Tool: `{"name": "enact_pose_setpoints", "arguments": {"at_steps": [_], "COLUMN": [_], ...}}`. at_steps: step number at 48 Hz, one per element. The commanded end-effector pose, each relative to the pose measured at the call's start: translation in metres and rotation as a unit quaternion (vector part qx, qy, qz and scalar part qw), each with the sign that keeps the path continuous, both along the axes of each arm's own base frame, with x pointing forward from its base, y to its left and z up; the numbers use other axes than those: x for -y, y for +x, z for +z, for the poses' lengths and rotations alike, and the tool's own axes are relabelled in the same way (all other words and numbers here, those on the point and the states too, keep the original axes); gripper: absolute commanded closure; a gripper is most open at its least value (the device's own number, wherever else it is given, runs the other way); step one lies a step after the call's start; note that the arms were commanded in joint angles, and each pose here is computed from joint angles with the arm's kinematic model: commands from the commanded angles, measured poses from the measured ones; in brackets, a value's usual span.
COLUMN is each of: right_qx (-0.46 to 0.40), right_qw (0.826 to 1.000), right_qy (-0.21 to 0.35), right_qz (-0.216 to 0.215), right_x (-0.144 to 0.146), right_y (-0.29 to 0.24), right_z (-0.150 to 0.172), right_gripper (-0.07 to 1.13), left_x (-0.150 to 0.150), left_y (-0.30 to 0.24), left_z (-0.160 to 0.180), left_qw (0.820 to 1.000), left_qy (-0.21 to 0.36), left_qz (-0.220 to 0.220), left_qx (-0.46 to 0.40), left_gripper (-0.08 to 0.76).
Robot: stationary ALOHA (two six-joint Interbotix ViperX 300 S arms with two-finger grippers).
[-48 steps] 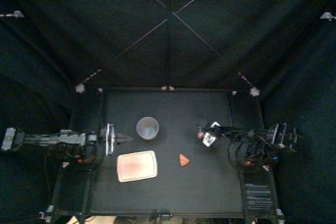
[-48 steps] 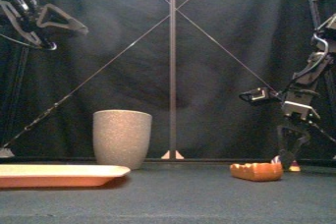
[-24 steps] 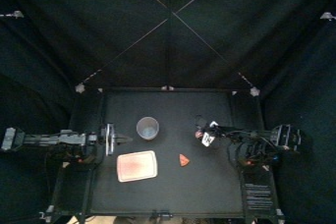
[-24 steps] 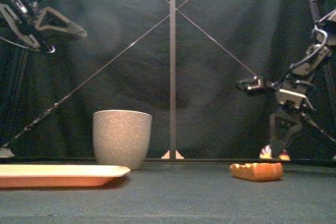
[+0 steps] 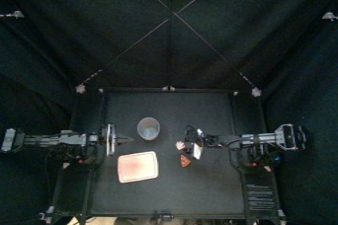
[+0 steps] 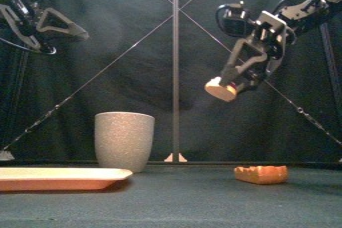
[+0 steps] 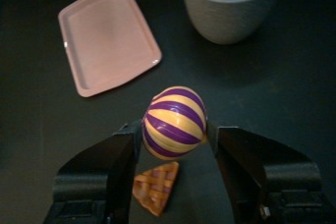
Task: Pick the onion then place it on the pink plate
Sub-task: Place onion on the pink plate
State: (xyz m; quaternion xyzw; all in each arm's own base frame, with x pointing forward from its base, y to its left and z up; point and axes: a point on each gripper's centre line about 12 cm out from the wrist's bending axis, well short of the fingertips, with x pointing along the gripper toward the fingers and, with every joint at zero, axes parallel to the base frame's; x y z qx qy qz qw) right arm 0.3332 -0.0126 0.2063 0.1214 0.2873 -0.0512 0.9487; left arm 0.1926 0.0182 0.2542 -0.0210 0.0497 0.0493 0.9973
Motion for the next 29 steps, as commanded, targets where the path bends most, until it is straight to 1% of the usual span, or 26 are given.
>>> {"name": "enact_pose_setpoints", "arguments": {"at_steps": [1,6,14,25,29], "right_qx": [0.029,0.023,0.010,-0.005,-0.012], "right_qw": [0.999,0.999,0.998,0.996,0.995], "right_qy": [0.002,0.005,-0.010,-0.032,-0.039], "right_qz": [0.021,0.033,0.061,0.081,0.087], "right_x": [-0.017,-0.029,-0.047,-0.053,-0.054], "right_y": [0.030,0.060,0.116,0.169,0.182], "right_z": [0.012,0.004,-0.018,-0.040,-0.044], "right_gripper": [0.28,0.28,0.28,0.27,0.24], "left_x": [-0.001,-0.001,-0.002,-0.002,-0.003], "left_y": [0.001,0.001,0.001,-0.001,-0.001], "left_z": [0.006,0.006,0.003,-0.002,-0.003], "left_qw": [1.000,1.000,1.000,1.000,1.000], "left_qy": [0.001,0.001,0.001,-0.001,0.000], "left_qz": [0.002,0.003,0.004,0.006,0.007], "left_qx": [0.009,0.009,0.006,0.000,-0.002], "left_gripper": [0.447,0.447,0.447,0.447,0.445]}}
